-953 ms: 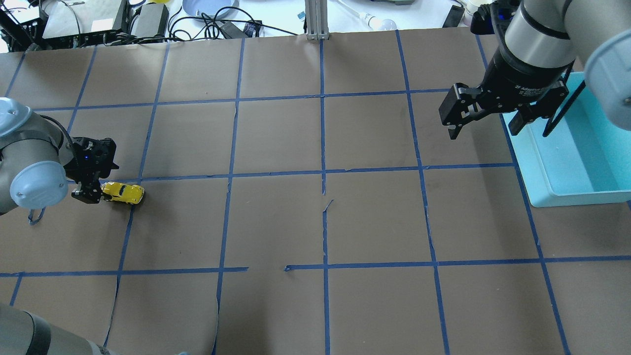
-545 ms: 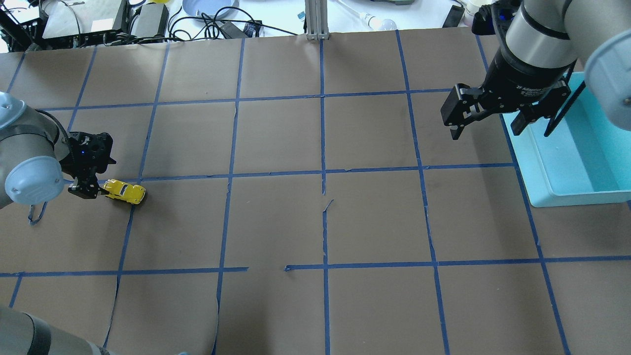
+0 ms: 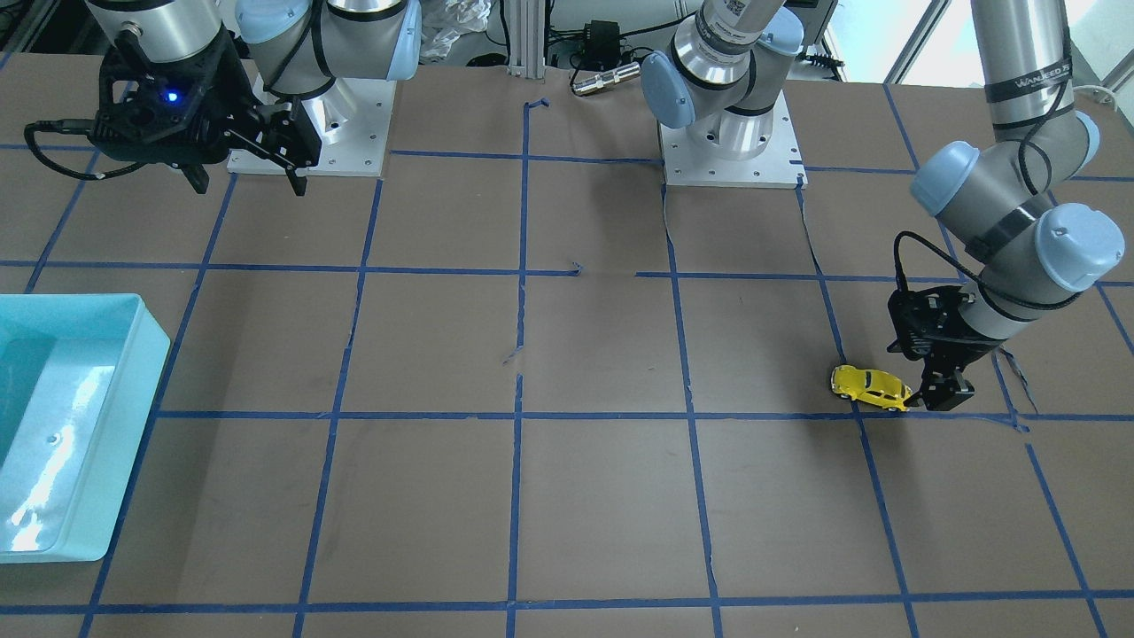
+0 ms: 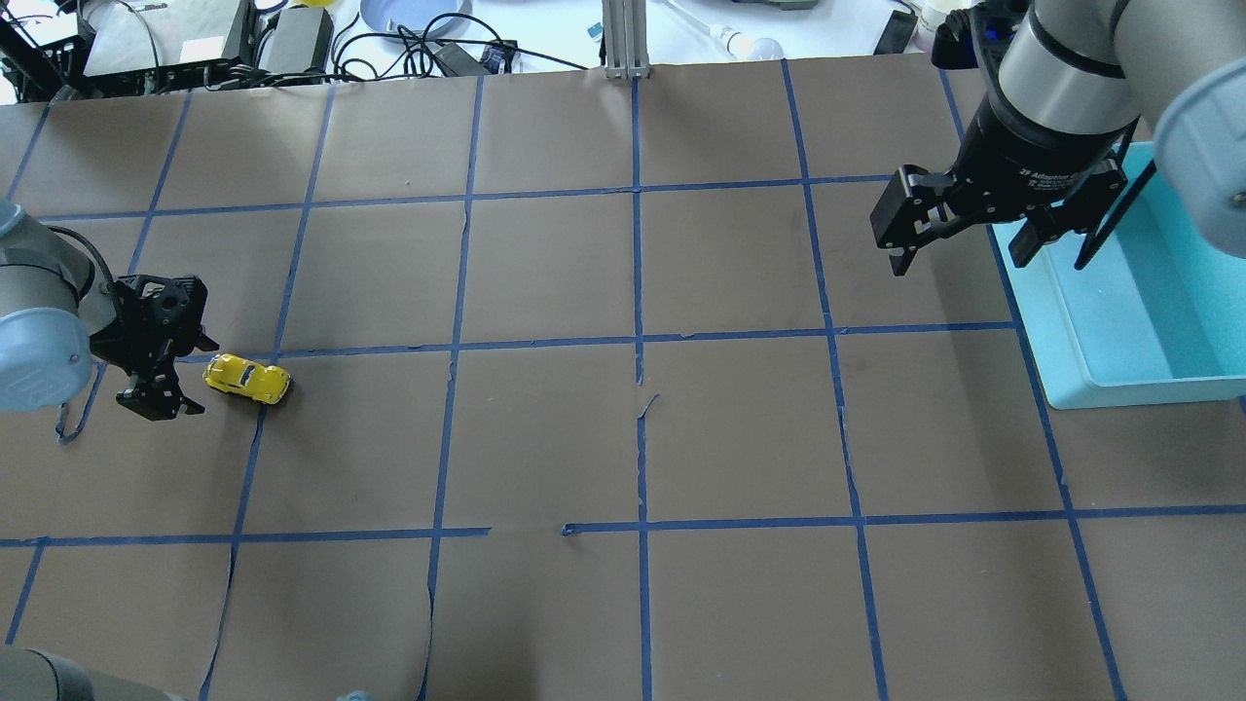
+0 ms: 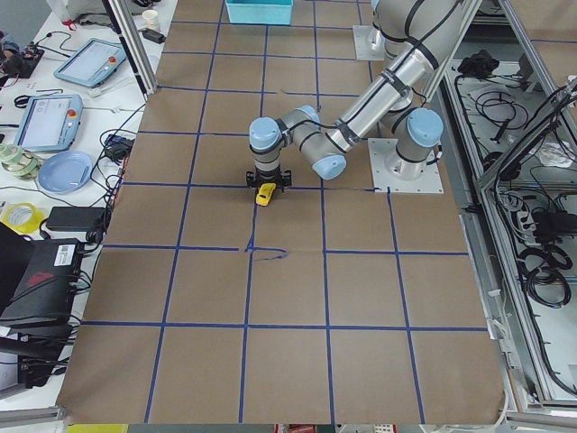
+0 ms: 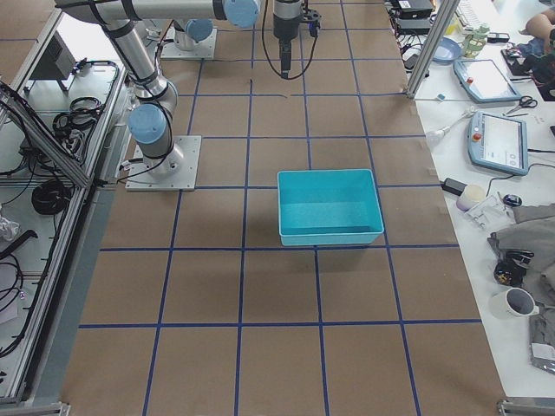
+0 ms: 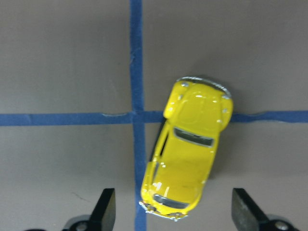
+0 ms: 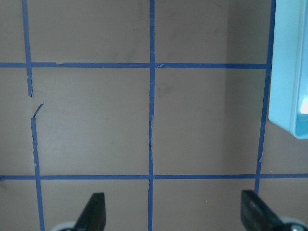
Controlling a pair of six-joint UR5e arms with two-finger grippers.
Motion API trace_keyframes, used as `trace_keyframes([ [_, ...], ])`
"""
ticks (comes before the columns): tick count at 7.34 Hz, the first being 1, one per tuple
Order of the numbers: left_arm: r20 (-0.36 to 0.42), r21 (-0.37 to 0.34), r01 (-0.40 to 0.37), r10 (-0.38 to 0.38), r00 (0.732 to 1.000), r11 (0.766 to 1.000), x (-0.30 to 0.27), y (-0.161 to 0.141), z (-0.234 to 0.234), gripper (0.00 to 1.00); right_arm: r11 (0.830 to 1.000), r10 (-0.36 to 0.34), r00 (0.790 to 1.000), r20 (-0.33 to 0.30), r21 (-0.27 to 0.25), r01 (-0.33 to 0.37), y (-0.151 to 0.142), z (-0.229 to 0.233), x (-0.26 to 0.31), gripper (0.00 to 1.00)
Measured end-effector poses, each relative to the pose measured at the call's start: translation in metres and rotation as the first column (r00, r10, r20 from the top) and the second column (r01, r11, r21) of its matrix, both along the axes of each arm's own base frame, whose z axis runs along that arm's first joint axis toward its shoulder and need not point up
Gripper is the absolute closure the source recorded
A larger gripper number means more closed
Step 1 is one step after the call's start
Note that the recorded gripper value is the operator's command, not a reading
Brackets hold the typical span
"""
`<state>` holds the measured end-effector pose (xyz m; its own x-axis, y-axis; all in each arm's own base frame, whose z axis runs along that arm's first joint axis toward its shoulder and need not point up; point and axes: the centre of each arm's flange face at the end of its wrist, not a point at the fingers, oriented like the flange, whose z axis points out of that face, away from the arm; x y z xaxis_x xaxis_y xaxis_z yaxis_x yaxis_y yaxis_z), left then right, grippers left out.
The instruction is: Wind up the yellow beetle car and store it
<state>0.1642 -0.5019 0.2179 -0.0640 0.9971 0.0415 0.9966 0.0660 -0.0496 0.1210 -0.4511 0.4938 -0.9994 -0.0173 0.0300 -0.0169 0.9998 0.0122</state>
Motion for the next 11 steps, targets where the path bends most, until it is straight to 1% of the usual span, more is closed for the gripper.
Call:
trace_keyframes([
  [2,-0.01,-0.001,0.013,-0.013,1.0,1.0,0.005,-0.007,-0.005,0.07,1.0,-0.001,1.0,0.0,0.0,0.001,0.0,0.0,0.0,0.0],
  [4,-0.016,-0.003,0.059,-0.059,0.998,0.998,-0.013,-0.016,-0.009,0.07,1.0,-0.001,1.0,0.0,0.002,0.001,0.0,0.0,0.0,0.0],
  [5,-0.019,0.001,0.089,-0.089,0.996,0.996,-0.027,-0.02,-0.012,0.05,1.0,-0.001,1.0,0.0,0.002,0.001,0.0,0.0,0.0,0.0],
  [6,-0.023,0.008,0.106,-0.106,0.994,0.994,-0.036,-0.023,-0.016,0.0,1.0,-0.001,1.0,0.0,0.002,0.001,0.0,0.0,0.0,0.0],
  [9,-0.025,0.028,0.114,-0.113,0.993,0.993,-0.036,-0.023,-0.025,0.0,1.0,-0.001,1.0,0.0,0.003,0.001,0.0,0.0,0.0,0.0],
  [10,-0.022,0.034,0.109,-0.108,0.994,0.993,-0.033,-0.023,-0.029,0.07,1.0,-0.001,1.0,0.0,0.004,0.001,0.0,-0.001,0.0,0.0],
  [11,-0.012,0.032,0.107,-0.106,0.994,0.994,-0.028,-0.025,-0.033,0.23,1.0,-0.001,1.0,0.0,0.005,0.001,0.0,-0.001,0.0,0.0],
])
